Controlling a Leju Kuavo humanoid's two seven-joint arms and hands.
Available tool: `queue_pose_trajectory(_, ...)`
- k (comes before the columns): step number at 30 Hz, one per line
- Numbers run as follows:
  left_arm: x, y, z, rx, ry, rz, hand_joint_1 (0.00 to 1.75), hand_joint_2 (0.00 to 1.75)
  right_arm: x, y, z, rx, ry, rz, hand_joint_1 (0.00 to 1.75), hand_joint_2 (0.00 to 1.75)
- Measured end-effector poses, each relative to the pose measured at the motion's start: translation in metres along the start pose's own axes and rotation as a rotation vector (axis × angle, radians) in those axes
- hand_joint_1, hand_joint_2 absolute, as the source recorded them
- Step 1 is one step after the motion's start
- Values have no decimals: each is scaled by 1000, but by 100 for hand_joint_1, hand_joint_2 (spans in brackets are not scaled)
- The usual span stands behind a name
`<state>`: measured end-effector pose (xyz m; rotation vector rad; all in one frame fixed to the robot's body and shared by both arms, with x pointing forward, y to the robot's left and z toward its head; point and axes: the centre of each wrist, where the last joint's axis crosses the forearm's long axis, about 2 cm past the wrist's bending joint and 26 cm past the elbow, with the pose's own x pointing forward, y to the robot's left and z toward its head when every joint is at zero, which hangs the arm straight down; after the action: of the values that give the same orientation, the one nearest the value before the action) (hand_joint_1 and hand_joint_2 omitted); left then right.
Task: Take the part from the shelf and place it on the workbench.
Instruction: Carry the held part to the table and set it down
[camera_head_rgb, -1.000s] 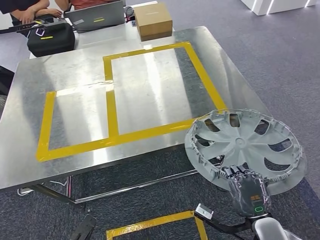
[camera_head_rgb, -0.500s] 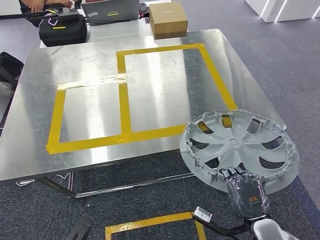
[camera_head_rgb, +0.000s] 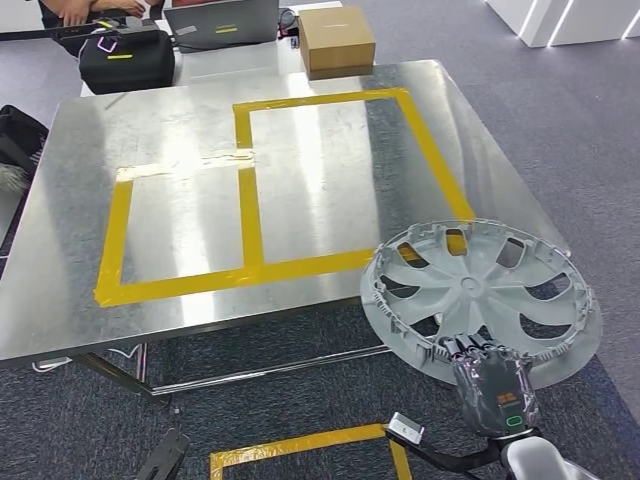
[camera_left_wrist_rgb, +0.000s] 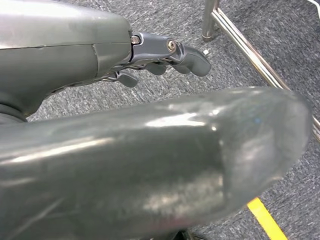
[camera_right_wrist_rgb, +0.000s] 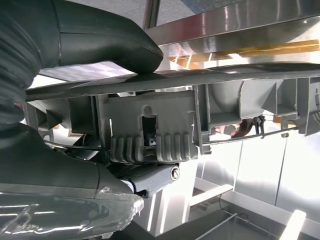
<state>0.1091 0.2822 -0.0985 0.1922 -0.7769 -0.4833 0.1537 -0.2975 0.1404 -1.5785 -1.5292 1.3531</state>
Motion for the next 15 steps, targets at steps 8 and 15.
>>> queue_pose_trajectory(8,0,0,0,-2,-2,-4,0,0,0,0,0,0,0,0,175,175)
queue_pose_trajectory(15,1,0,0,-4,-3,-7,0,0,0,0,0,-1,0,-1,175,175)
